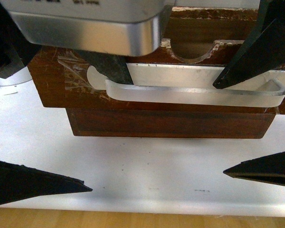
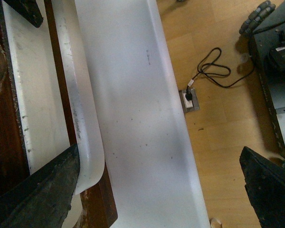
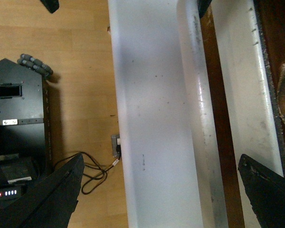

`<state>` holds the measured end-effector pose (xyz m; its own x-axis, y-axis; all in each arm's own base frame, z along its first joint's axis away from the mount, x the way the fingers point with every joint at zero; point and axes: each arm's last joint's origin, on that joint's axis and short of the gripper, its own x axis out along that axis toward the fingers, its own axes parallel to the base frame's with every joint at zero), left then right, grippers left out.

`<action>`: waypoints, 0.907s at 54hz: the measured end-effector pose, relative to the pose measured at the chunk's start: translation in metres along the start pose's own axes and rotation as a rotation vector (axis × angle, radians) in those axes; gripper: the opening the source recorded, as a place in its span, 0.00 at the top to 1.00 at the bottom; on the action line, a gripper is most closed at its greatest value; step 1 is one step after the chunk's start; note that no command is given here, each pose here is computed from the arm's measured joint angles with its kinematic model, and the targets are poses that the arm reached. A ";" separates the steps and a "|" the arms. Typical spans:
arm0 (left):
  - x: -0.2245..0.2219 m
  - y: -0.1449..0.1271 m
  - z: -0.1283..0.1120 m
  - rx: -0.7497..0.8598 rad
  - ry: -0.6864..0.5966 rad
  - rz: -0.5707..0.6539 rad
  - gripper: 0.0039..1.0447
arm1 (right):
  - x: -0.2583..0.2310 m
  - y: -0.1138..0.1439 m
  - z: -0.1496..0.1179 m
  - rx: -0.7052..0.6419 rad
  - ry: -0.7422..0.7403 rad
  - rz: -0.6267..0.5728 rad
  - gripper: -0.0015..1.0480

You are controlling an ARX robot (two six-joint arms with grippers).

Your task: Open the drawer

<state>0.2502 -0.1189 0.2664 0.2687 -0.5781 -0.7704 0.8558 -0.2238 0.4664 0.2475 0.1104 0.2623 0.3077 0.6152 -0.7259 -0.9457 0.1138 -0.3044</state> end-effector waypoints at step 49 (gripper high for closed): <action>-0.075 -0.009 -0.040 -0.288 -0.272 0.553 0.06 | -0.079 0.011 -0.019 0.119 -0.264 -0.563 0.09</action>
<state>0.2406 -0.0420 0.3023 0.6125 -0.7324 -0.2974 0.7181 0.3581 0.5968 0.2151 0.0480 0.3045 0.7395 0.6058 -0.2936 -0.6564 0.5523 -0.5139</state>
